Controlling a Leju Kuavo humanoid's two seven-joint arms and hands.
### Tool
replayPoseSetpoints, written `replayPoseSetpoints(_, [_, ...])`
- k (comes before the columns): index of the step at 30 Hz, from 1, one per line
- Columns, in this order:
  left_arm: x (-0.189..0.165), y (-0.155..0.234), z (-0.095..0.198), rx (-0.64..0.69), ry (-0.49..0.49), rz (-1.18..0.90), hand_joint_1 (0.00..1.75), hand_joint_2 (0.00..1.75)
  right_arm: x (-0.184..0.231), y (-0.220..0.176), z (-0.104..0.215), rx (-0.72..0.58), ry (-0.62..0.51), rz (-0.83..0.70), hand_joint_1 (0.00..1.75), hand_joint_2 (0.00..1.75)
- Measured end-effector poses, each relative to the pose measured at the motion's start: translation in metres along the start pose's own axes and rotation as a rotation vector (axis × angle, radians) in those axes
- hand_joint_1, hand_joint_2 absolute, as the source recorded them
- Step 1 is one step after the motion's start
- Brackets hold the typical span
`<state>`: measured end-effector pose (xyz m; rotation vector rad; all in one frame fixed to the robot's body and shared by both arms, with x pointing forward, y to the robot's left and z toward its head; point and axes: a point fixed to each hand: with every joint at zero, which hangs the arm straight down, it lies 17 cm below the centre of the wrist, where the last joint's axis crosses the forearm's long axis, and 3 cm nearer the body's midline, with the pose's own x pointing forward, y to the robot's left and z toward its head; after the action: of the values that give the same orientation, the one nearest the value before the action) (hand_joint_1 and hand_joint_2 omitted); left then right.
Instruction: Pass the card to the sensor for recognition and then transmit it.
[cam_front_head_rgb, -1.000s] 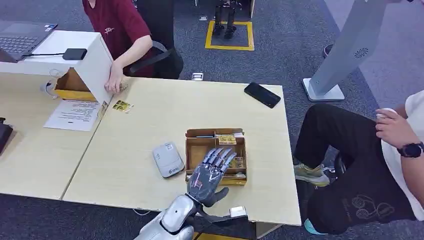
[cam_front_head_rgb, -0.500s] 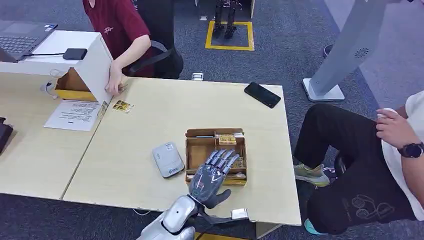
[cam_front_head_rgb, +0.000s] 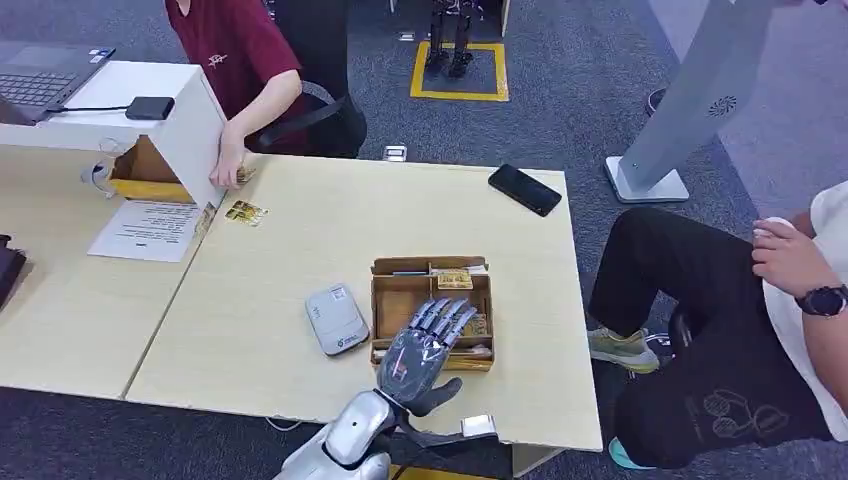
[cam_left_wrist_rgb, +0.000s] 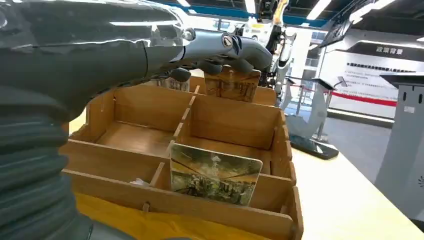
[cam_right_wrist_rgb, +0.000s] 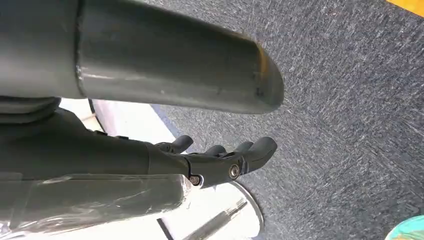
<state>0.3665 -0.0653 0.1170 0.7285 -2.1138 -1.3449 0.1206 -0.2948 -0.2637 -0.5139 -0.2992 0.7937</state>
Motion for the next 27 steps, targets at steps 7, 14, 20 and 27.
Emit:
replayPoseSetpoints(7, [0.0001, -0.0005, 0.0001, -0.002, -0.001, 0.000, 0.00, 1.75, 0.0013, -0.0003, -0.0001, -0.001, -0.008, 0.000, 0.00, 0.00])
replayPoseSetpoints(14, [-0.0001, -0.0011, 0.0003, -0.005, 0.000, 0.001, 0.00, 1.75, 0.0015, -0.0003, -0.0001, -0.001, -0.008, 0.000, 0.00, 0.00])
replayPoseSetpoints(20, [-0.0002, -0.0050, 0.0014, -0.023, 0.000, 0.002, 0.00, 1.75, 0.0014, -0.0005, -0.0002, -0.001, -0.009, 0.000, 0.00, 0.00])
replayPoseSetpoints(27, [-0.0005, -0.0095, 0.0031, -0.041, 0.001, 0.003, 0.00, 1.75, 0.0018, -0.0005, -0.0002, -0.002, -0.011, 0.000, 0.00, 0.00])
